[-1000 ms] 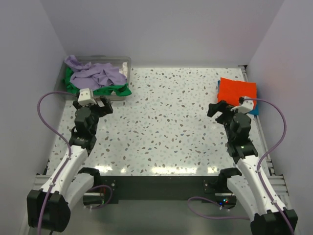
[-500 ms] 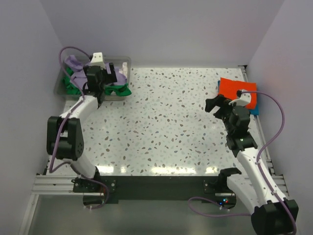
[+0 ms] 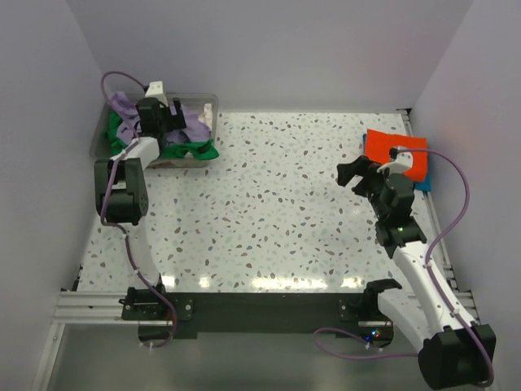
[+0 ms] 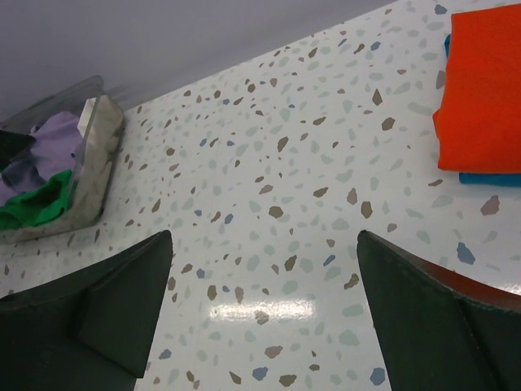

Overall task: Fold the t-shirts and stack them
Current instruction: Grab the tshirt from the pile

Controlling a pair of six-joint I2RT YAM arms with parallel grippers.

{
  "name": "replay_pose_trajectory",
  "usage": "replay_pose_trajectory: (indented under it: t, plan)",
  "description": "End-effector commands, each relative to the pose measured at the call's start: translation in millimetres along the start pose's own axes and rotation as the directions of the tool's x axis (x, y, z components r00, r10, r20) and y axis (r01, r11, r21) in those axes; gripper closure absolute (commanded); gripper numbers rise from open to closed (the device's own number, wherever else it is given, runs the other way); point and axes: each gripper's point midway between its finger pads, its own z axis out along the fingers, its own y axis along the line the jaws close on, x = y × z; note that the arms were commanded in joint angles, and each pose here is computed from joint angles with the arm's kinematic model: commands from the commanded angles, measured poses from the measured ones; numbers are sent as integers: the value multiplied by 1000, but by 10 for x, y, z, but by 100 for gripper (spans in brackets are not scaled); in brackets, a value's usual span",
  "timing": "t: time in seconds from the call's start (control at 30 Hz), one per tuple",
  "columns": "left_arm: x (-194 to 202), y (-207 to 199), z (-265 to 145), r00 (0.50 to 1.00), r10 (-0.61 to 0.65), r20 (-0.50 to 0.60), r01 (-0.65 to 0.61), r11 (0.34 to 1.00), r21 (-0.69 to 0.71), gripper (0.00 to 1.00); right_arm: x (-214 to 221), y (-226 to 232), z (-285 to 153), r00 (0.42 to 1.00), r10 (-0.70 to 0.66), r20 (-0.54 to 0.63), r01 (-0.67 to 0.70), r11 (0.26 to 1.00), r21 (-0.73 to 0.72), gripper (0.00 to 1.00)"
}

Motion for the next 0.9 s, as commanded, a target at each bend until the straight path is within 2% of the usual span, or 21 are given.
replay_pose_trajectory:
  t: [0.0,0.03,0.1,0.13,0.17,0.27,0.3,0.43,0.47,0.5,0.53,0.73,0.83,0.87]
  plan:
    - [-213,-213,0,998,-30,52,25,995,95,5,-244,187,9,998,9,57,-5,998,-63,1]
    - [-201,-248,18,998,-33,45,27,993,114,8,-238,176,11,998,10,57,-7,998,-60,1]
    - [-181,-278,49,999,-32,32,28,991,129,28,-231,181,8,998,10,56,-7,998,-62,1]
    - [-193,-296,39,999,-35,33,30,990,139,41,-235,174,8,998,9,58,-5,998,-60,1]
    - [-261,-315,1,998,-46,45,39,989,143,65,-226,174,9,998,7,56,-4,998,-60,1]
    - [-411,-316,-145,994,-56,89,42,988,147,97,-229,176,8,998,7,56,-4,998,-60,1]
    - [-374,-318,-179,995,-54,82,41,988,150,100,-224,176,10,999,7,54,-4,998,-61,1]
    - [-520,-325,-467,992,-55,116,37,987,153,100,-221,176,10,999,10,52,-7,998,-60,1]
    - [-731,-335,-648,984,-64,165,38,986,161,100,-205,212,3,999,9,41,-6,997,-80,1]
    - [-696,-338,-739,983,-68,169,40,986,164,100,-200,214,0,999,11,39,-7,997,-83,1]
    - [-918,-349,-934,973,-77,218,39,984,172,100,-193,223,-7,999,13,37,-10,996,-87,1]
    - [-1337,-357,-1585,946,-76,316,21,984,175,100,-149,179,-8,999,9,34,-6,997,-75,1]
    - [-1734,-345,-2117,902,-82,424,8,985,175,100,-123,166,20,1000,8,23,-7,998,-69,1]
    - [-1755,-348,-2210,897,-81,435,5,985,173,100,-121,159,27,1000,8,22,-7,998,-67,1]
